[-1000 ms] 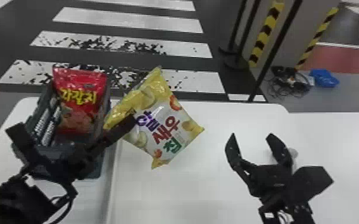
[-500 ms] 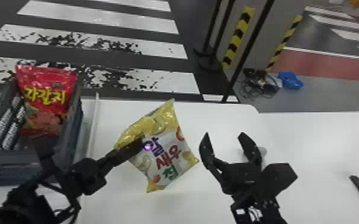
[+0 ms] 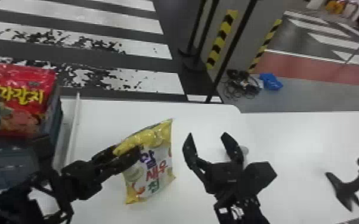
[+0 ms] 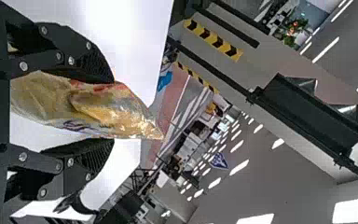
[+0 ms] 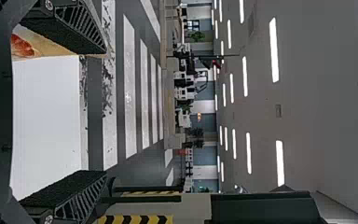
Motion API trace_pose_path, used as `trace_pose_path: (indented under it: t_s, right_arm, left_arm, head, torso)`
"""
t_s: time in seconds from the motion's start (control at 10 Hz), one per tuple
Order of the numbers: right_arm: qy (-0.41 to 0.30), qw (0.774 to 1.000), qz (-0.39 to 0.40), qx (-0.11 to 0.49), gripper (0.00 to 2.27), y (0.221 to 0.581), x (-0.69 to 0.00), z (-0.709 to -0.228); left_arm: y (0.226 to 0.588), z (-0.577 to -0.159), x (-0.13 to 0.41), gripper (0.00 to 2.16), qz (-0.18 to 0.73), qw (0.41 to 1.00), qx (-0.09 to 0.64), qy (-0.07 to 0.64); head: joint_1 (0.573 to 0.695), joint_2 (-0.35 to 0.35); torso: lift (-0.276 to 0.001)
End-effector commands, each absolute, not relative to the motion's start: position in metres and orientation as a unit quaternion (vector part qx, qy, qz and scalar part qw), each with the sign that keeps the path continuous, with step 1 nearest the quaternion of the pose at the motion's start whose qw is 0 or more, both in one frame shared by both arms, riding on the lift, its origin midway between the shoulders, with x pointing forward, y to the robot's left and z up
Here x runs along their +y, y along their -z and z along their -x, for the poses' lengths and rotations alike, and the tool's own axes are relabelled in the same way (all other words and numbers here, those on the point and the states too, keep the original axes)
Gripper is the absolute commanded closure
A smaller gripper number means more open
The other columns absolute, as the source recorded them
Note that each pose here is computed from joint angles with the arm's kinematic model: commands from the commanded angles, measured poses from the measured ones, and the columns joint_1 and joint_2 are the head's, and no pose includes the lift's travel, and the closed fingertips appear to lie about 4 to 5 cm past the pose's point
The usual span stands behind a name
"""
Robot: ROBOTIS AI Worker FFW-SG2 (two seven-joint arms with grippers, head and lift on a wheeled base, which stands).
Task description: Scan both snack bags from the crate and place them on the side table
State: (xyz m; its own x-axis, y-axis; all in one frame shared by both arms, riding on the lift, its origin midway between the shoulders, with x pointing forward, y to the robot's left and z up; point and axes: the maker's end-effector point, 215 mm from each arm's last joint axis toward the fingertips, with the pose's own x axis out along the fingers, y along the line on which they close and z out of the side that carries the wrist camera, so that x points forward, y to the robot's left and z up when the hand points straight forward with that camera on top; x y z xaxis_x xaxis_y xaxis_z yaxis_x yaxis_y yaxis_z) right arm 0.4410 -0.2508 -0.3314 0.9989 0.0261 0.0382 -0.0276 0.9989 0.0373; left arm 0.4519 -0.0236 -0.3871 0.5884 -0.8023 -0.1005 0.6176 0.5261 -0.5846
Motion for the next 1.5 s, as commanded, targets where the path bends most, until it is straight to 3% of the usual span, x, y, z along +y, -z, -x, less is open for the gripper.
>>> trace_pose_path:
  t_s: [0.0, 0.4, 0.8, 1.1, 1.2, 1.4]
  right_arm:
    - [-0.015, 1.0, -0.02, -0.02, 0.07, 0.331, -0.249, -0.441]
    - [-0.017, 0.999, -0.021, -0.019, 0.07, 0.33, -0.246, -0.439]
    - [-0.039, 0.999, -0.021, -0.02, 0.07, 0.329, -0.235, -0.438]
    - [-0.074, 0.997, -0.023, -0.008, 0.06, 0.336, -0.219, -0.437]
    - [-0.082, 0.996, -0.025, -0.005, 0.06, 0.338, -0.215, -0.439]
    - [-0.105, 0.994, -0.03, -0.005, 0.06, 0.339, -0.199, -0.441]
  left_arm:
    - [0.378, -0.458, -0.012, 0.03, 0.245, 0.865, 0.172, 0.404]
    - [0.373, -0.476, 0.036, 0.03, 0.199, 0.903, 0.162, 0.344]
    - [0.292, -0.463, 0.078, 0.03, 0.066, 0.948, 0.087, 0.298]
    - [0.282, -0.454, 0.146, 0.03, 0.021, 0.971, 0.066, 0.229]
    - [0.267, -0.449, 0.171, 0.03, 0.005, 0.978, 0.029, 0.207]
    - [0.259, -0.434, 0.226, 0.03, 0.01, 0.986, 0.0, 0.167]
  head:
    - [0.695, -0.336]
    - [0.695, -0.282]
    - [0.695, -0.224]
    - [0.695, -0.154]
    - [0.695, -0.137]
    - [0.695, -0.052]
  torso:
    - [-0.095]
    - [-0.095]
    - [-0.095]
    - [-0.095]
    - [-0.095]
    - [-0.095]
